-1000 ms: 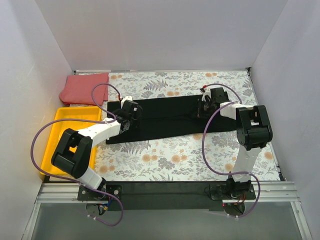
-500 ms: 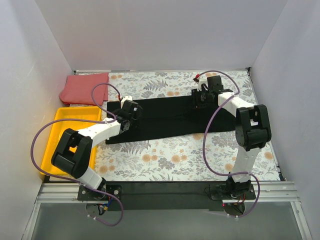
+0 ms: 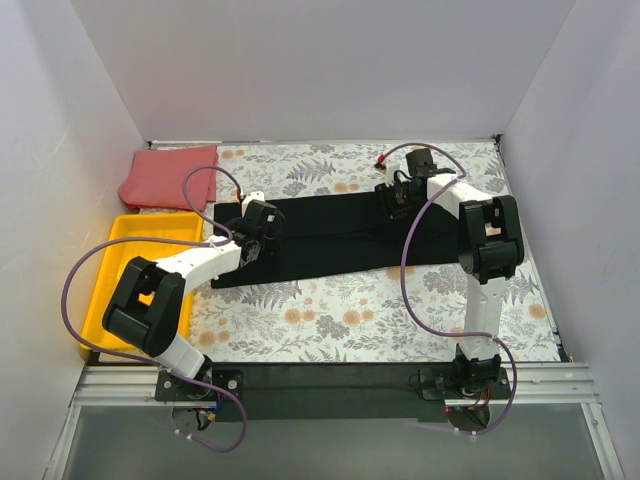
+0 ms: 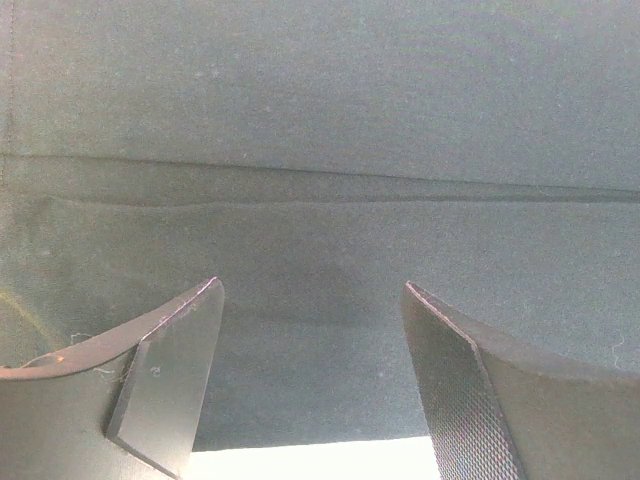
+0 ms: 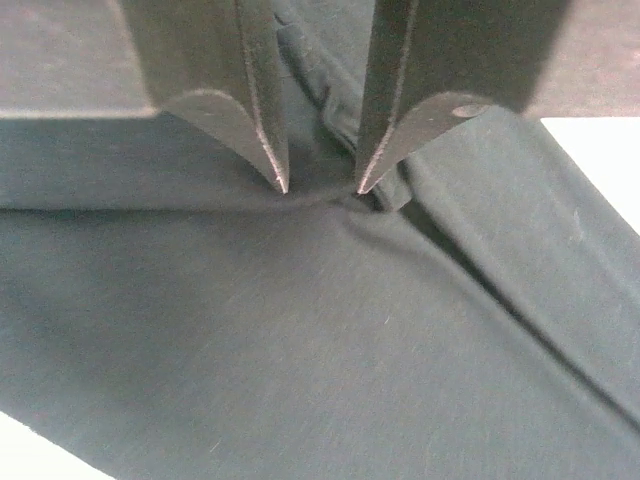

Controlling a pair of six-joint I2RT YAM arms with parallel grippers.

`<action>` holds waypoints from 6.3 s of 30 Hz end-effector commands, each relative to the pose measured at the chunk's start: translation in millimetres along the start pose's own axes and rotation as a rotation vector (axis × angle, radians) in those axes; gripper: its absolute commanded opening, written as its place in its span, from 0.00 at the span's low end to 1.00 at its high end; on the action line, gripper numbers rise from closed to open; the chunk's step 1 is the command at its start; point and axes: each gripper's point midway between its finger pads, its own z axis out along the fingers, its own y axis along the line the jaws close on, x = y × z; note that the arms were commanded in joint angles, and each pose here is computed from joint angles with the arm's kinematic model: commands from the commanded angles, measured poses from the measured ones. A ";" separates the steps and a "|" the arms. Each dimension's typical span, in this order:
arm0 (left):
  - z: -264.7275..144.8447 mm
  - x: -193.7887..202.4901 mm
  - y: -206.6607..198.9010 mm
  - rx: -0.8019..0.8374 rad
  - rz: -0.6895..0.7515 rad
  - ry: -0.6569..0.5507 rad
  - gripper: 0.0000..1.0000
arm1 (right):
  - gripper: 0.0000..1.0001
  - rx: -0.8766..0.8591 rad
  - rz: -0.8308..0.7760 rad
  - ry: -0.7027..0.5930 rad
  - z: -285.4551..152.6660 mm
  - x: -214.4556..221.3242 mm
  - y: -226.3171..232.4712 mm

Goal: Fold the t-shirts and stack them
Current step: Fold the tshirt

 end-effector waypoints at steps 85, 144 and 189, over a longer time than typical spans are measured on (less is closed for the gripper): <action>2.7 -15.2 2.7 -0.037 0.005 -0.044 0.70 | 0.41 0.267 0.637 -0.594 -83.9 -52.8 -141.5; -2.2 -19.0 0.3 -0.020 0.000 -0.053 0.70 | 0.01 0.448 0.696 -0.593 -112.2 -8.6 -138.1; -8.7 -25.2 -5.6 0.012 -0.005 -0.065 0.70 | 0.41 0.462 -0.136 -0.100 -47.4 30.1 0.7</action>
